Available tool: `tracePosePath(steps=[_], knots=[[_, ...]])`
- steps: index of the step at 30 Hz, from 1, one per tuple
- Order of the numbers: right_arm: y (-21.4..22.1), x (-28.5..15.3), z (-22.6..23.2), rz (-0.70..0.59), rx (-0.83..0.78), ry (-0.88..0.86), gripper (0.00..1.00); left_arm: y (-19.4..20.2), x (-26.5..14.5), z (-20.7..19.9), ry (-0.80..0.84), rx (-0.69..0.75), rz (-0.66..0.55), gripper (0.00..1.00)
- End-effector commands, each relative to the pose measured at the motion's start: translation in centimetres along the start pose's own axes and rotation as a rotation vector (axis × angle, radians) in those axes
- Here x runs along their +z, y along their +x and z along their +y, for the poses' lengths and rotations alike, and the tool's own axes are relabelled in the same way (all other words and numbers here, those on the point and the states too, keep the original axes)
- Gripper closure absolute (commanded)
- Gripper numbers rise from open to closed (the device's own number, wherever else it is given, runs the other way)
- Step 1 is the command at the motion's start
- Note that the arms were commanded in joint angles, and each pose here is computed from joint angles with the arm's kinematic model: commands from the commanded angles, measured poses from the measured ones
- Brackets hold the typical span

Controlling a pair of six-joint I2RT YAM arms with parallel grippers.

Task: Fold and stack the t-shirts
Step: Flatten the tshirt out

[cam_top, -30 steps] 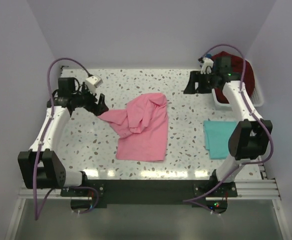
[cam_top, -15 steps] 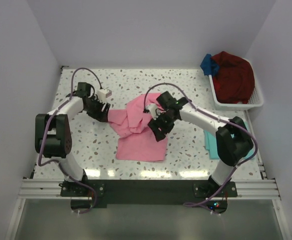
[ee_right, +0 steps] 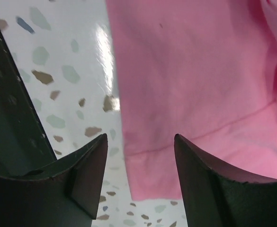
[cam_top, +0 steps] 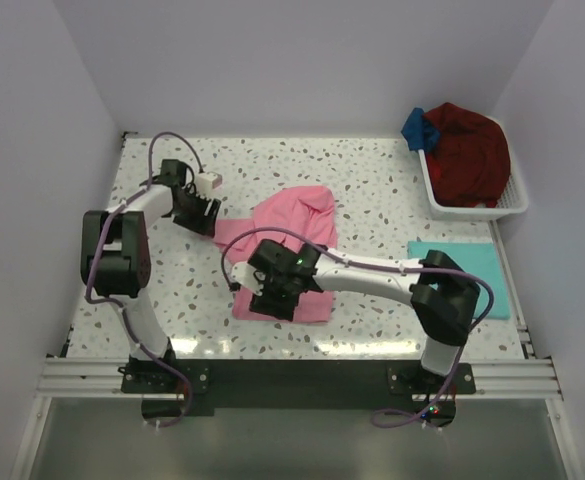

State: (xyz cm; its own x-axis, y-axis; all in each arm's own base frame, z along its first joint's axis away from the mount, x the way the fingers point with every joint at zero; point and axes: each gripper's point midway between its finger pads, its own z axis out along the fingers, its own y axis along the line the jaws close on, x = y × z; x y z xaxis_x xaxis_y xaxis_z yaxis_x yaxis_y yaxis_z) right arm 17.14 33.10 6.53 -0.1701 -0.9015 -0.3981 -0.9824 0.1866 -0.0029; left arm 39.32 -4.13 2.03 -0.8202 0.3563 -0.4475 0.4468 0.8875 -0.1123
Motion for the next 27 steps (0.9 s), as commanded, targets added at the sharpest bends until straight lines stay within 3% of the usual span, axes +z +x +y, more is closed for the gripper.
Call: tracePosePath(steps=[1,11,20,22,23,26,27], knots=[[-5.3,0.8,0.8,-0.097,-0.075,0.071,0.39,-0.4,0.9,0.5,-0.012,-0.034,0.006,0.33],[-11.2,5.6,2.3,-0.142,-0.058,0.094,0.40,0.2,1.2,0.8,-0.001,-0.067,0.025,0.39],[-11.7,9.1,2.9,-0.120,-0.007,0.054,0.42,0.8,0.7,2.3,0.016,-0.124,0.014,0.39],[-11.4,9.4,2.8,-0.109,-0.002,0.056,0.51,1.0,0.5,2.5,0.020,-0.134,0.010,0.39],[-10.9,9.6,2.6,-0.097,-0.001,0.070,0.68,1.1,0.5,2.7,0.021,-0.136,0.011,0.39],[-10.4,8.8,2.4,-0.092,0.009,0.072,1.00,1.4,0.6,2.7,0.035,-0.138,0.016,0.43],[-11.2,6.9,2.3,-0.128,0.018,0.065,1.00,1.9,0.7,2.4,0.047,-0.137,0.035,0.47]])
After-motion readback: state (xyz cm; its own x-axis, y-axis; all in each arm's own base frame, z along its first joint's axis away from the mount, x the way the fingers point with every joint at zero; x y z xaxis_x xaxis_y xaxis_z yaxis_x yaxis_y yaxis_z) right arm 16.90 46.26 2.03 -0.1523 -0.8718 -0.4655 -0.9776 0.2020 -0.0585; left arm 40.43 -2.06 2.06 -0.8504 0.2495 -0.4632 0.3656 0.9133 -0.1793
